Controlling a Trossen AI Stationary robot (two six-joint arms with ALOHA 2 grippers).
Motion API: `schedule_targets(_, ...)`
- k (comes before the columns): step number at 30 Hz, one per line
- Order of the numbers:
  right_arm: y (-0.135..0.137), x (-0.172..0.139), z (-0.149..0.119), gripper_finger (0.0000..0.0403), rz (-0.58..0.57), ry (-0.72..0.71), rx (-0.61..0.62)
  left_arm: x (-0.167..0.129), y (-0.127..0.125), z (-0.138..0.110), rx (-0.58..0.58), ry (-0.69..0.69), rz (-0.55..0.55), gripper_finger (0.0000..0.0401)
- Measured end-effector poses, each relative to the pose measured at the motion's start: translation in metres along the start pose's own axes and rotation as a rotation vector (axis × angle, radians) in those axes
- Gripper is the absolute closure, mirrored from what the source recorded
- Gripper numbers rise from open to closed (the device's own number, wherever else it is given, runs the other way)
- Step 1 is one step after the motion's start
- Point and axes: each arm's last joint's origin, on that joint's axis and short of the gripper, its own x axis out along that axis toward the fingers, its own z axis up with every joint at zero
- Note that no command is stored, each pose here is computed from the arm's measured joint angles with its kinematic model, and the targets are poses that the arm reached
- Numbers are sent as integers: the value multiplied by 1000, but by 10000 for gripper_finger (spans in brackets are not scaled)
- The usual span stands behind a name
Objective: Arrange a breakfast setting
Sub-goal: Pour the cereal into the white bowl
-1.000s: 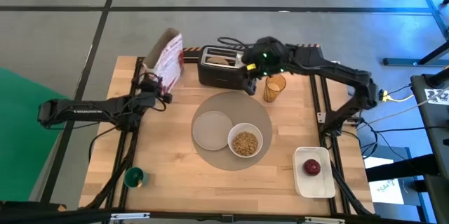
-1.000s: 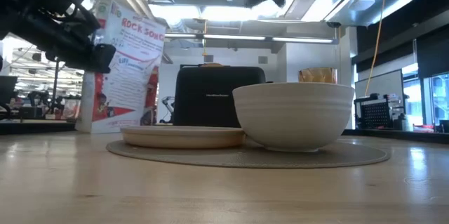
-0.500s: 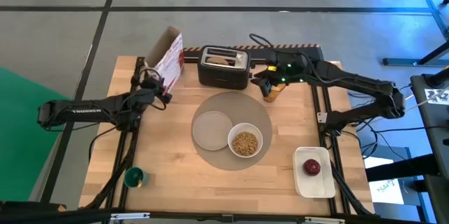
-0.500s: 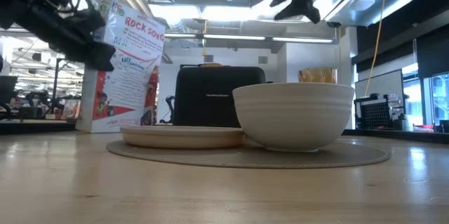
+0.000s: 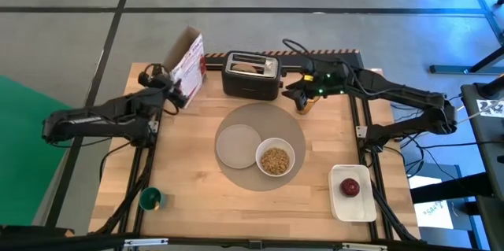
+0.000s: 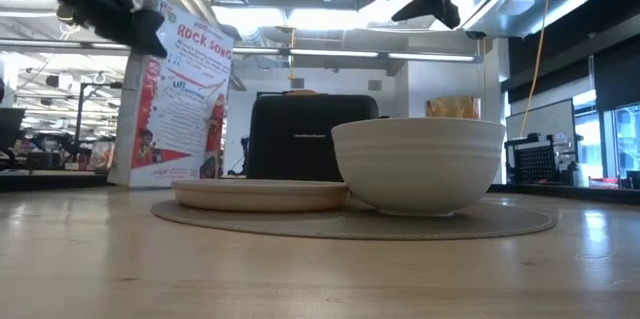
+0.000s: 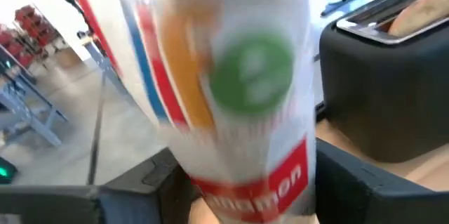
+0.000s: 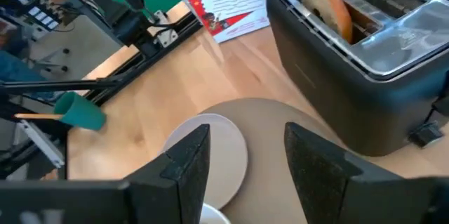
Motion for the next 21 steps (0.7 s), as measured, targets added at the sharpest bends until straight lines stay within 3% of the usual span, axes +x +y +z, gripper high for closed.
schedule_targets(10,1,-1,0,228,14,6,37,-16,22,37,101,-53,-51,142)
schedule_targets(14,0,-3,-1,228,9,13,38,-16,23,32,111,-16,-63,141)
schedule_targets(21,-2,-3,-5,228,-20,52,44,-16,18,20,99,84,-205,137)
